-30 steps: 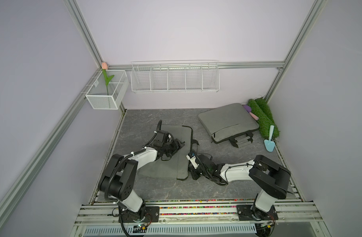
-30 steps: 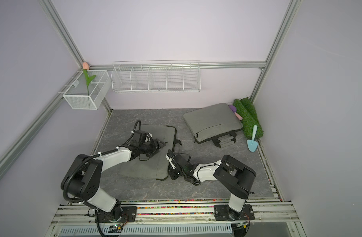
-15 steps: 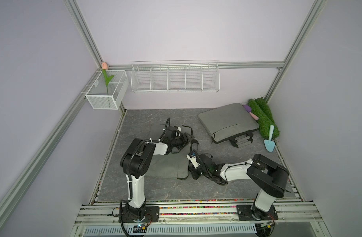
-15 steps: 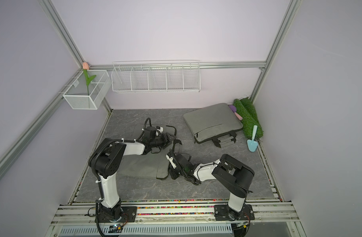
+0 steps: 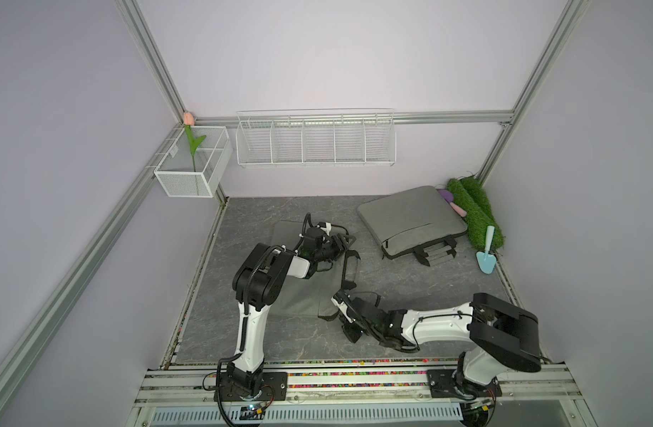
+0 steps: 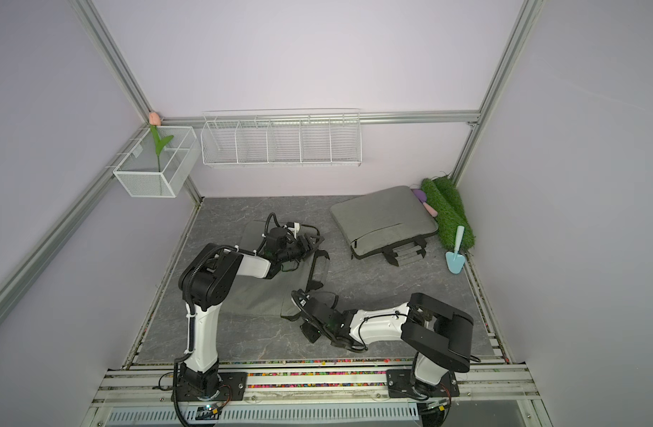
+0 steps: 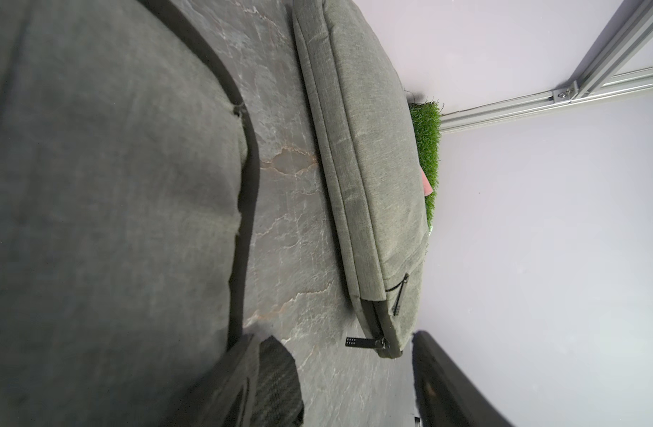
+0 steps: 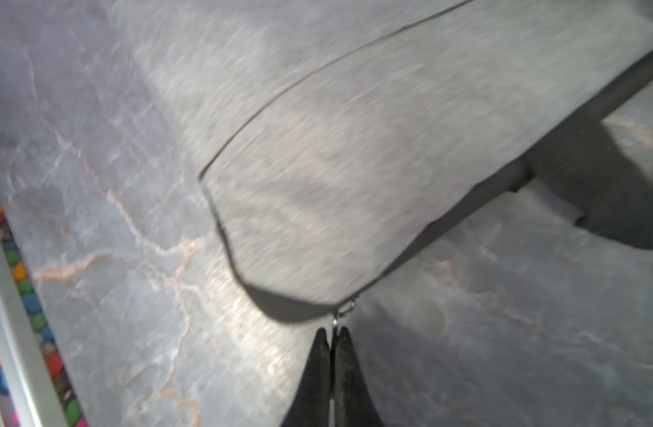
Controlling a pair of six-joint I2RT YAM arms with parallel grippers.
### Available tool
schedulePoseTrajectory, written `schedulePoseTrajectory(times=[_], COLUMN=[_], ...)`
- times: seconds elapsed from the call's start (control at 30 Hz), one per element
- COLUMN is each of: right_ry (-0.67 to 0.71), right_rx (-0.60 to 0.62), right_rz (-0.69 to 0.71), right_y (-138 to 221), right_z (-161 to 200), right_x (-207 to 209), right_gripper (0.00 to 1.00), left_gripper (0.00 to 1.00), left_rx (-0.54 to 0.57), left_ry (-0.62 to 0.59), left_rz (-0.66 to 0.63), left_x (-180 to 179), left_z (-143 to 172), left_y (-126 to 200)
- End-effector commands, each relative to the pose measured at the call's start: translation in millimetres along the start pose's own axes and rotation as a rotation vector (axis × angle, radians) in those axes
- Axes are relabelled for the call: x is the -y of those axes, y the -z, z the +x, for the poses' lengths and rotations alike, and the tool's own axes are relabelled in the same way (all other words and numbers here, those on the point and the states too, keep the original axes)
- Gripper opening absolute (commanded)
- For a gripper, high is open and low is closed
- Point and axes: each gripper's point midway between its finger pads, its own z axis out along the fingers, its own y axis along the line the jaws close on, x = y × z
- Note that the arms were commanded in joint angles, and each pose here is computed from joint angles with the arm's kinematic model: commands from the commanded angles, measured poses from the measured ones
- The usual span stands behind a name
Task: Put the mouse into the laptop bag
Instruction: Zip the zipper on the zippered laptop bag.
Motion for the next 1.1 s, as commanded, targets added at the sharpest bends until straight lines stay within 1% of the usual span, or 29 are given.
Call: schedulePoseTrajectory(times=[0.0,0.27,0.3,0.33,0.5,0.63,0.7,0.77,0.83,0.87,0.93,1.07], right_ry=[0.039,0.052,0.047,0.041,0.008,-0.074,-0.112,-0.126,-0.134,-0.136,-0.137,-0.143], right_rx=[-0.023,-0.065,-0.047,-0.045,-0.03,-0.028,-0.021,-0.022,-0.019,-0.018,-0.027,-0.013], right_rz=[-0.074,-0.141,-0.153,-0.154,-0.122,-0.051,-0.039,-0.034,-0.029,-0.025,-0.003,0.002], right_y=[0,-28,-30,-32,-40,-40,-35,-30,-26,-24,-21,-14], right_z=[0,-1,-12,-15,-28,-30,-28,-23,-20,-18,-9,-7], right_x=[-37,-74,-81,-83,-84,-66,-56,-50,-47,-45,-37,-29], right_gripper=[0.07,0.07,0.07,0.07,0.07,0.07,0.07,0.07,0.07,0.07,0.07,0.07], left_gripper=[0.66,0.65,0.65,0.65,0.64,0.63,0.63,0.64,0.69,0.77,0.86,0.87], left_rx=[-0.092,-0.1,-0.1,-0.1,-0.099,-0.102,-0.104,-0.096,-0.091,-0.085,-0.076,-0.069], left_ry=[0.227,0.232,0.232,0.235,0.235,0.238,0.226,0.212,0.193,0.185,0.167,0.155], left_rz=[-0.434,-0.431,-0.424,-0.42,-0.414,-0.399,-0.361,-0.334,-0.312,-0.306,-0.311,-0.389], left_x=[-156,-160,-160,-160,-159,-156,-143,-123,-98,-85,-63,-39], left_z=[65,68,69,69,70,70,68,60,52,48,42,44], left_y=[20,15,14,13,11,10,10,14,20,26,39,77])
